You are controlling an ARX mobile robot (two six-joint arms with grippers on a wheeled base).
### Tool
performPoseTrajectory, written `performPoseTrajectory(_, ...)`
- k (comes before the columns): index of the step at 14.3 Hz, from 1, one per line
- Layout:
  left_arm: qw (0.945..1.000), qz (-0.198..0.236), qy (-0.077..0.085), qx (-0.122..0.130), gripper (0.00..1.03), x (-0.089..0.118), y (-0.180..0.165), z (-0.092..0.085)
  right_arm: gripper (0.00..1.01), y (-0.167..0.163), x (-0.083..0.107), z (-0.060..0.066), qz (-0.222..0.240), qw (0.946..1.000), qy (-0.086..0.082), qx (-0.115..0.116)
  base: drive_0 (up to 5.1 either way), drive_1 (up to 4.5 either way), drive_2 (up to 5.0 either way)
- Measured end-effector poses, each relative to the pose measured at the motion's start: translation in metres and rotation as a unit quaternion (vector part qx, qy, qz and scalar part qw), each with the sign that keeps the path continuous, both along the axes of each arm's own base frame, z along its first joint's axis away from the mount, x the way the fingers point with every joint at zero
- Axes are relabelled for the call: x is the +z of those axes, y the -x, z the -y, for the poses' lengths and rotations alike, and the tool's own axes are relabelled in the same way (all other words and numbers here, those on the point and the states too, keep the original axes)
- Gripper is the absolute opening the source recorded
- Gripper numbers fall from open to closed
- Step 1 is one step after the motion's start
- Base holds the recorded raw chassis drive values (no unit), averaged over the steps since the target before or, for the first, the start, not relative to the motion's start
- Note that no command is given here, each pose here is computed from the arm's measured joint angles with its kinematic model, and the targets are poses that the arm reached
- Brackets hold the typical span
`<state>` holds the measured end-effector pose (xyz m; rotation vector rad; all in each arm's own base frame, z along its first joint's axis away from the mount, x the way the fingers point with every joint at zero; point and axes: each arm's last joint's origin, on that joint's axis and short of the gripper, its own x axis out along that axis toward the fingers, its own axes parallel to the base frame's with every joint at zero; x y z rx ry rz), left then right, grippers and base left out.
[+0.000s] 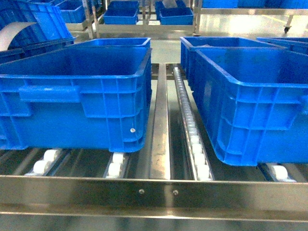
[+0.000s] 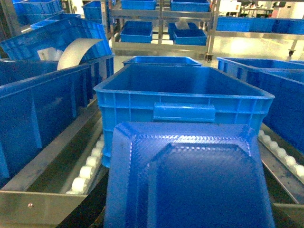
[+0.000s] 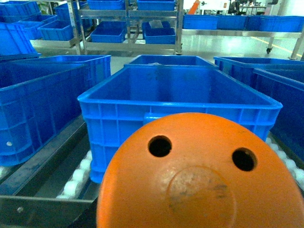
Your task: Sort blue parts and orange caps into right shelf containers
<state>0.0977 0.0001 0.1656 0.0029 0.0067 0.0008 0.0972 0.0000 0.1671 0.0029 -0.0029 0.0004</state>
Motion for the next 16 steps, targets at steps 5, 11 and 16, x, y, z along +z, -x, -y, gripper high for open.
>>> performPoseTrajectory(5,1.0,0.001,0.0,0.0,0.43,0.0002,0.0,0.0,0.44,0.0,0.0,0.0,0.0,1.0,0.0,0.0,0.0,4.18,-4.2)
performPoseTrajectory(11,1.0,0.0,0.0,0.0,0.43,0.0001,0.0,0.0,0.44,0.0,-0.0001,0.0,0.0,1.0,0.0,0.0,0.0,0.71,-0.7)
performPoseTrajectory(16,1.0,0.0,0.0,0.0,0.43,0.0,0.0,0.0,0.44,0.0,0.0,0.0,0.0,1.0,0.0,0.0,0.0,0.0,0.0)
